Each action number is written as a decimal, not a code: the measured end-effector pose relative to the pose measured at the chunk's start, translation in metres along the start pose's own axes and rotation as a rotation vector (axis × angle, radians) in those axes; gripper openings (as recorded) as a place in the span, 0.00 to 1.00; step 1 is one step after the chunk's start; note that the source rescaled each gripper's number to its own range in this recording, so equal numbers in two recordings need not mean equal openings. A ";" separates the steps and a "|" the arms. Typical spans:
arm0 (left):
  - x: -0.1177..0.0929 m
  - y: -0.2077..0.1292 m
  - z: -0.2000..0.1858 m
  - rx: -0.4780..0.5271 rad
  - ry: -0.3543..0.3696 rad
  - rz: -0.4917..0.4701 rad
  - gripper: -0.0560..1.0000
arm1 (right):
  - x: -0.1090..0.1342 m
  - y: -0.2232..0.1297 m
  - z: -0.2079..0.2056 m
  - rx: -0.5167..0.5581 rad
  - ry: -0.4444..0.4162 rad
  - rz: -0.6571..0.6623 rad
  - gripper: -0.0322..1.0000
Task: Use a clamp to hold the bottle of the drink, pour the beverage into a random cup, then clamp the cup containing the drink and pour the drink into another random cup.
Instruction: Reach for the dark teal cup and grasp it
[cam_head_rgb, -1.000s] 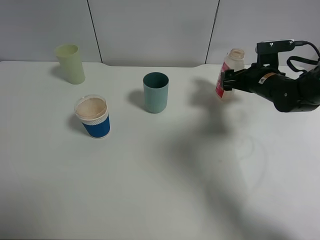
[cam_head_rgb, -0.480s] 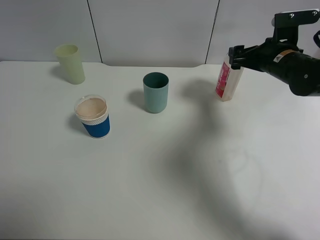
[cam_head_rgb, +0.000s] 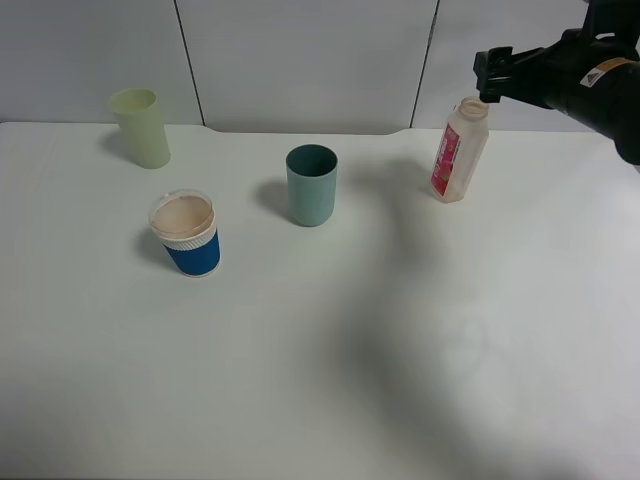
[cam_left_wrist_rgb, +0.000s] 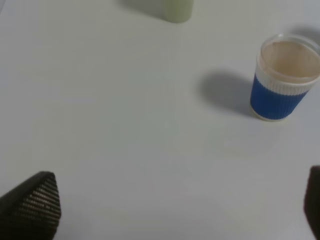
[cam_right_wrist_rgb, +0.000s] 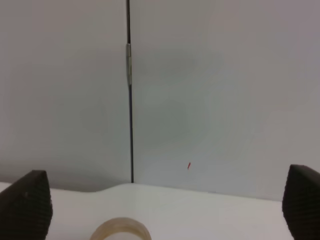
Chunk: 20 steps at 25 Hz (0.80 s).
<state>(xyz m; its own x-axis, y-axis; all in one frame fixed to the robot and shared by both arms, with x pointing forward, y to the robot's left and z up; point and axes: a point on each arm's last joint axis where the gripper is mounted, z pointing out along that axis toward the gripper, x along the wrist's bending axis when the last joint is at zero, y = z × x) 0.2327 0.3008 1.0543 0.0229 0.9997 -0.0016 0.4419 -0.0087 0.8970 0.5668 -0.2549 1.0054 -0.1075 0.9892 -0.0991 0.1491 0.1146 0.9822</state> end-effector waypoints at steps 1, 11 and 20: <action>0.000 0.000 0.000 0.000 0.000 0.000 0.99 | 0.000 0.003 -0.003 0.007 0.002 0.001 0.86; 0.000 0.000 0.000 0.000 0.000 0.000 0.99 | -0.002 0.021 -0.034 0.175 0.036 0.035 0.99; 0.000 0.000 0.000 0.000 0.000 0.000 0.99 | -0.002 0.037 -0.062 0.243 0.066 0.026 1.00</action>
<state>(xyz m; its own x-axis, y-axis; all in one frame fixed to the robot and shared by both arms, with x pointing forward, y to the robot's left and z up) 0.2327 0.3008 1.0543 0.0229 0.9997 -0.0016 0.4419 -0.0087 0.8970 0.5118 -0.2586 1.0518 -0.1637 0.9849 -0.0562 0.3836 0.1160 0.9162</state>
